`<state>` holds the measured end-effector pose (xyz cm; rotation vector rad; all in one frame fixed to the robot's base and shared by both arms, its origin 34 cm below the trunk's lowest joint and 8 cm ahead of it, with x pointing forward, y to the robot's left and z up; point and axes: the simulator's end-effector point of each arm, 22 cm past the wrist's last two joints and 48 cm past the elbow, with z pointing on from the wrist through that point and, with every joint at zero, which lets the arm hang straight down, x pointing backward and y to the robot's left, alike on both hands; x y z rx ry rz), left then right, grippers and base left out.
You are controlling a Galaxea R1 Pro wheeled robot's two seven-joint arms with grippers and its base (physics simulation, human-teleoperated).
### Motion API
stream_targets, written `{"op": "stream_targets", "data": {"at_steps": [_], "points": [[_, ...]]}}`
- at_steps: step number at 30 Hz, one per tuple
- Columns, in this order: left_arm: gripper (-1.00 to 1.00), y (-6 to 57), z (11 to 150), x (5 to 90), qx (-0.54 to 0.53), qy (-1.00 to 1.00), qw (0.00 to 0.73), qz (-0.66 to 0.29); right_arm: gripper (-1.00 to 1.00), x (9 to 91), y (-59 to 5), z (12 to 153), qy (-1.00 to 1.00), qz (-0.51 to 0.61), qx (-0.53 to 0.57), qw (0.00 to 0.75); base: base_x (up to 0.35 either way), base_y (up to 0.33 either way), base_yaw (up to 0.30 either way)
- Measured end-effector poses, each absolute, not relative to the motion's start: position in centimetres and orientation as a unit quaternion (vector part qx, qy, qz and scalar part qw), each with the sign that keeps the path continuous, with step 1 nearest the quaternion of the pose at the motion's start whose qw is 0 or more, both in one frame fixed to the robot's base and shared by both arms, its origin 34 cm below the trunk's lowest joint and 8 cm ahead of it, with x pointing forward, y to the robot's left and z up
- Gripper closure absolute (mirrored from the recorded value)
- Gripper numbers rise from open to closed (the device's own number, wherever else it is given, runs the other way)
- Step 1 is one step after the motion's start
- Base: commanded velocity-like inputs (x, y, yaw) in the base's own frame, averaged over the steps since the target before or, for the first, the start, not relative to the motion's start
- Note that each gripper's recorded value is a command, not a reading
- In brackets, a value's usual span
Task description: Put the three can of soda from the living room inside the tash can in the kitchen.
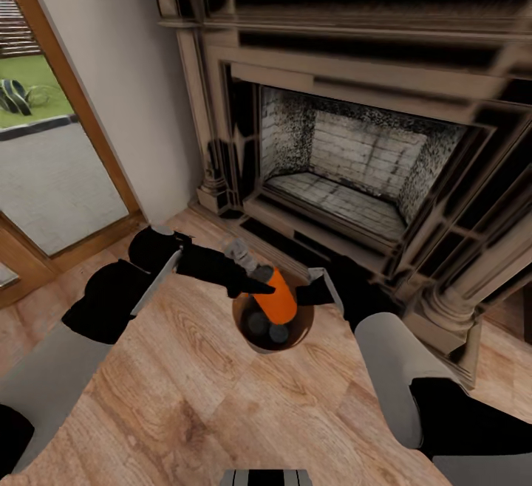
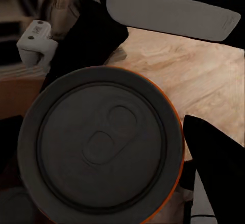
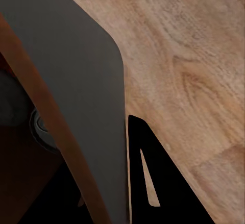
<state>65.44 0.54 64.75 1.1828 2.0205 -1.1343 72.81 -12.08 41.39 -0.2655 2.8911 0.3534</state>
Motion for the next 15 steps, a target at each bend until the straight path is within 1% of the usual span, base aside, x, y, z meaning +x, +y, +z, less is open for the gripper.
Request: {"op": "stream_targets", "data": {"at_steps": [4,8,12,15], "points": [[1.00,-1.9,63.9,65.9,0.471,0.742,0.287,-0.382,1.00,72.8,-11.8,41.4,0.982,0.120,-0.092,0.109,0.000,0.000,0.000],[1.00,-2.2,61.9,66.6,0.474,0.751,0.282,-0.363,1.00,72.8,-11.7,41.5,0.982,0.121,-0.093,0.109,0.000,0.000,0.000],[1.00,-2.1,60.3,68.2,0.471,0.763,0.296,-0.329,1.00,72.8,-11.6,41.5,0.982,0.121,-0.094,0.109,0.000,0.000,0.000],[1.00,-2.4,59.4,68.3,0.478,0.766,0.296,-0.311,1.00,72.9,-12.2,41.4,0.983,0.105,-0.101,0.111,0.000,0.000,0.000]]}}
